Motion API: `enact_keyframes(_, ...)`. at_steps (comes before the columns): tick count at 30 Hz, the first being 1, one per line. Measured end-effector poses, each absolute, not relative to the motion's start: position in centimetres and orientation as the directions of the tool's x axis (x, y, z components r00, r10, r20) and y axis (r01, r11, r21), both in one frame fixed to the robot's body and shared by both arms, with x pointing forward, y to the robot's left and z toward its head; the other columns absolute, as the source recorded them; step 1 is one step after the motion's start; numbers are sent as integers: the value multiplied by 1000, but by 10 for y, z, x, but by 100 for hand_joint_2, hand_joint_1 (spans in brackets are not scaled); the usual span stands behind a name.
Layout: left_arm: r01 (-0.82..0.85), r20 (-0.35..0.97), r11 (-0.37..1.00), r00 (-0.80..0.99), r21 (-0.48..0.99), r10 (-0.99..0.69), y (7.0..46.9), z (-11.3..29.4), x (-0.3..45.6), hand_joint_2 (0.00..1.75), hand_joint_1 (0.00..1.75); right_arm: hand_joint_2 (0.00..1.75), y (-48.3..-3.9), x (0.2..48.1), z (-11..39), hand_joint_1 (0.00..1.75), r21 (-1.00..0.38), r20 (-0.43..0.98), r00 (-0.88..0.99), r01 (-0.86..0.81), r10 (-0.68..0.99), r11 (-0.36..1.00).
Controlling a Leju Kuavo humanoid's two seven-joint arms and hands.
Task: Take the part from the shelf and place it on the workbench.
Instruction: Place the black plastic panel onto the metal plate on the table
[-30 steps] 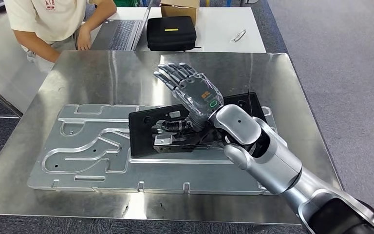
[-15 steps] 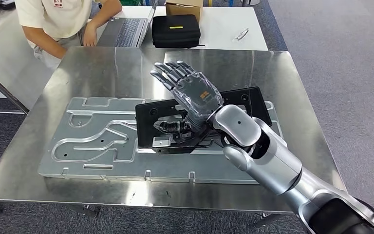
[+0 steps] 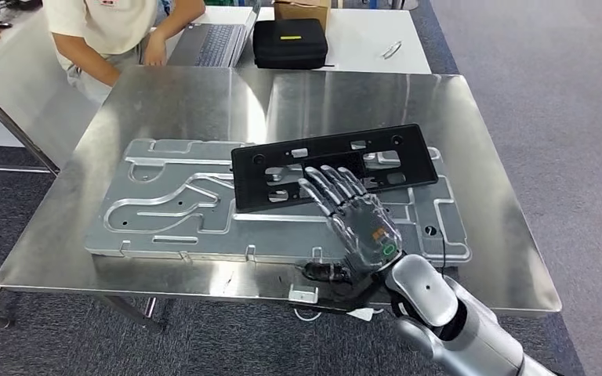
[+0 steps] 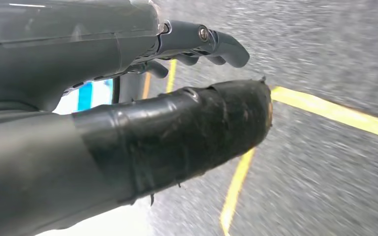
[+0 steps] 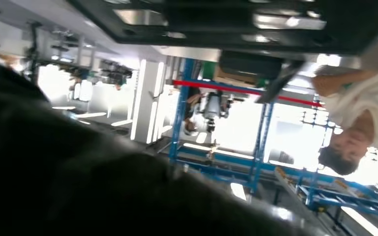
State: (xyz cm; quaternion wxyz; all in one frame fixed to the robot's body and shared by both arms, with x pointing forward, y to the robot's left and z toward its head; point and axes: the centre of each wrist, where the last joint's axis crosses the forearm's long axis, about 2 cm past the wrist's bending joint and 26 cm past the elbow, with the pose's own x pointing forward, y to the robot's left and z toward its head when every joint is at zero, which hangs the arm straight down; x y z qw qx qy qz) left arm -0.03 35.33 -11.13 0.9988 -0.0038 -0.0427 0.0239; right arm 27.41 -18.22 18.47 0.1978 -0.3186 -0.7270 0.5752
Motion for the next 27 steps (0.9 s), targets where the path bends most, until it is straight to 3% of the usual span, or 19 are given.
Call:
enact_keyframes(8,31,105,999,994,23,-33,361,-110,3,0,0,0,-194,237,167,0,-972,-46,-679,198,733,123)
enact_keyframes(27,187,139,982,972,27,-189,363,-109,17,0,0,0,-198,221,182,0,-951,-71,-624,279,778,136)
